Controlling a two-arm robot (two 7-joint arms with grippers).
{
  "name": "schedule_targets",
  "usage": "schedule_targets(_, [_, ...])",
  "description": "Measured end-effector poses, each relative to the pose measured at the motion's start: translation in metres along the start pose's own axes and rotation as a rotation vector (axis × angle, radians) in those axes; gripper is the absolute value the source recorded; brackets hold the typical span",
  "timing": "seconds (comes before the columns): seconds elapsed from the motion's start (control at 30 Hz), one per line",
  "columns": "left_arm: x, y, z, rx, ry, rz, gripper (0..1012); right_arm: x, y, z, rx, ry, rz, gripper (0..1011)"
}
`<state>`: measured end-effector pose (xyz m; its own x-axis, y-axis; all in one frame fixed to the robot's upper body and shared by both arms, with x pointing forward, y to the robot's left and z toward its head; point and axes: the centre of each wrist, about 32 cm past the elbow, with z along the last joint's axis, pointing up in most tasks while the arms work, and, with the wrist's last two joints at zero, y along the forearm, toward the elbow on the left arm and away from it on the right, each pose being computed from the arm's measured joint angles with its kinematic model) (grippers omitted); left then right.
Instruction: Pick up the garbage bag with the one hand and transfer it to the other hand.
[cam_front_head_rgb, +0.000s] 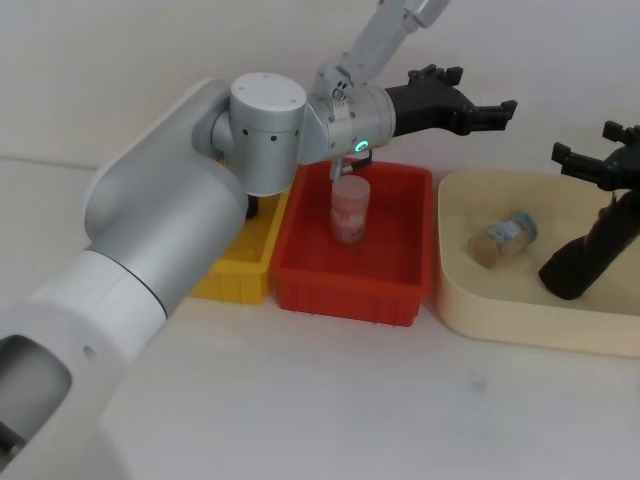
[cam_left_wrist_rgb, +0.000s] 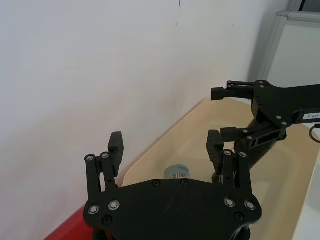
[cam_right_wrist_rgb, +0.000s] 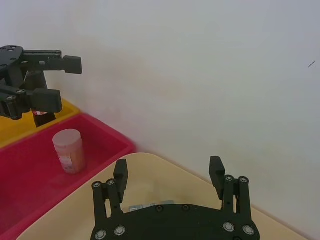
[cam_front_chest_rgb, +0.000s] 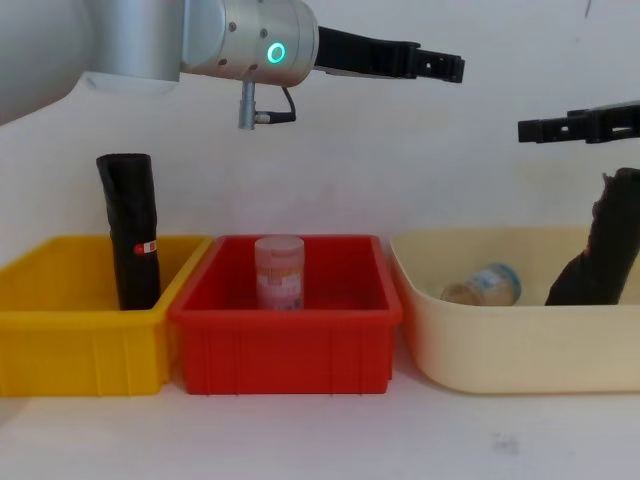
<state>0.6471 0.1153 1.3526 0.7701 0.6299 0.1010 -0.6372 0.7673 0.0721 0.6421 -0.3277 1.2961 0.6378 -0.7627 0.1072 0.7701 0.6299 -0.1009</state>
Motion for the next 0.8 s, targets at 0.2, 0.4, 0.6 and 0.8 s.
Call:
schedule_targets(0.2, [0.0, 0.0, 0.0, 0.0, 0.0, 0.0, 1001, -0.0001, -0.0013, 0.0002, -0.001, -0.001, -0.001, 1001])
schedule_targets(0.4, [0.0, 0.0, 0.0, 0.0, 0.0, 0.0, 1001, -0.0002, -0.0022, 0.0001, -0.002, -0.002, -0.002, 1002])
schedule_targets(0.6, [0.0, 0.0, 0.0, 0.0, 0.0, 0.0, 1001, -0.0002, -0.0027, 0.0003, -0.002, -0.002, -0.002, 1002])
schedule_targets(0.8, [0.0, 0.0, 0.0, 0.0, 0.0, 0.0, 1001, -0.0002, -0.003, 0.0005, -0.002, -0.002, -0.003, 1001])
